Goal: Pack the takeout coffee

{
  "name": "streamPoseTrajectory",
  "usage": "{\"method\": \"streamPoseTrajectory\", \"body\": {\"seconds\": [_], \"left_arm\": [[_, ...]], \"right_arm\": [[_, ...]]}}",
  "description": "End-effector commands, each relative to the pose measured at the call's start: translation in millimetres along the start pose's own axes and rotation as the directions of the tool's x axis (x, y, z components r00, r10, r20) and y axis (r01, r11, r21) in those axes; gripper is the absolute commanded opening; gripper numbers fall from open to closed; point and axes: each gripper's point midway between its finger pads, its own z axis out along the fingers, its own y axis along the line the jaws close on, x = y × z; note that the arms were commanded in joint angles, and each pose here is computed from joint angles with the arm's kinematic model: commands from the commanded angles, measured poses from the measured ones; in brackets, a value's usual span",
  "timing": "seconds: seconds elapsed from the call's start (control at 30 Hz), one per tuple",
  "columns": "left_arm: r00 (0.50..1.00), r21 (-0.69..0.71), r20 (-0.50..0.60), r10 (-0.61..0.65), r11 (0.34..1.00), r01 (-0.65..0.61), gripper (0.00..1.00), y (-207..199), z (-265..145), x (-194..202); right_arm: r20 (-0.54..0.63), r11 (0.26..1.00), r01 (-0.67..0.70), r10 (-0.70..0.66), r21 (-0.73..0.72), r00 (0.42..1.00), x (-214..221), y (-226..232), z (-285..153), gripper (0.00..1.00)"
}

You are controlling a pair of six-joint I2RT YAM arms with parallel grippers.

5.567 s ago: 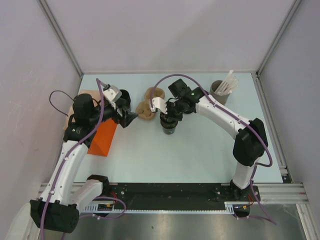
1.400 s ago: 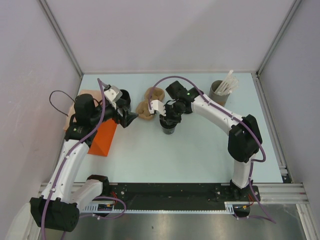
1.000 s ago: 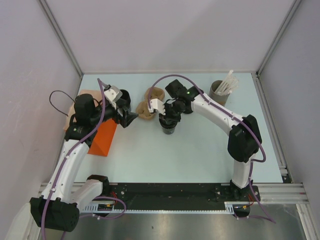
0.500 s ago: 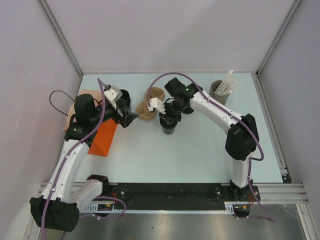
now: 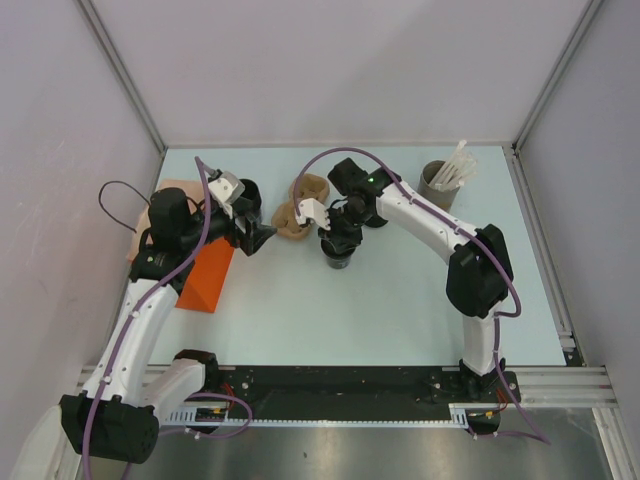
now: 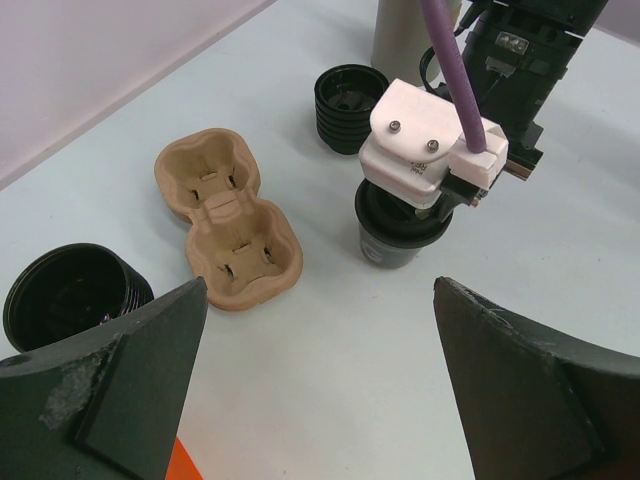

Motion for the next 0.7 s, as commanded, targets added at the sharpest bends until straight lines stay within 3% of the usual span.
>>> {"method": "streamPoseTrajectory", "body": {"seconds": [0.0, 0.17, 0.37, 0.67], "left_arm": [[1.000, -0.002, 0.025, 0.019, 1.000, -0.019, 1.00, 3, 0, -6], [1.000, -0.001, 0.024, 0.019, 1.000, -0.019, 1.00, 3, 0, -5], [0.999, -0.002, 0.025, 0.020, 1.000, -0.020, 1.00, 3, 0, -6], [0.999, 0.008, 0.025, 0.020, 1.000, -0.020, 1.00, 1, 1, -4]], "right_arm": [[0.021, 1.000, 0.003, -0.003, 0.015, 1.000, -8, -6, -4, 0.20], [0.029, 0.999, 0.008, -0.009, 0.035, 1.000, -13, -7, -12, 0.33], [0.050, 0.997, 0.013, -0.017, 0.078, 0.999, -22, -11, -28, 0.40], [0.149, 0.969, -0.044, 0.008, 0.241, 0.989, -45, -25, -96, 0.50]]}}
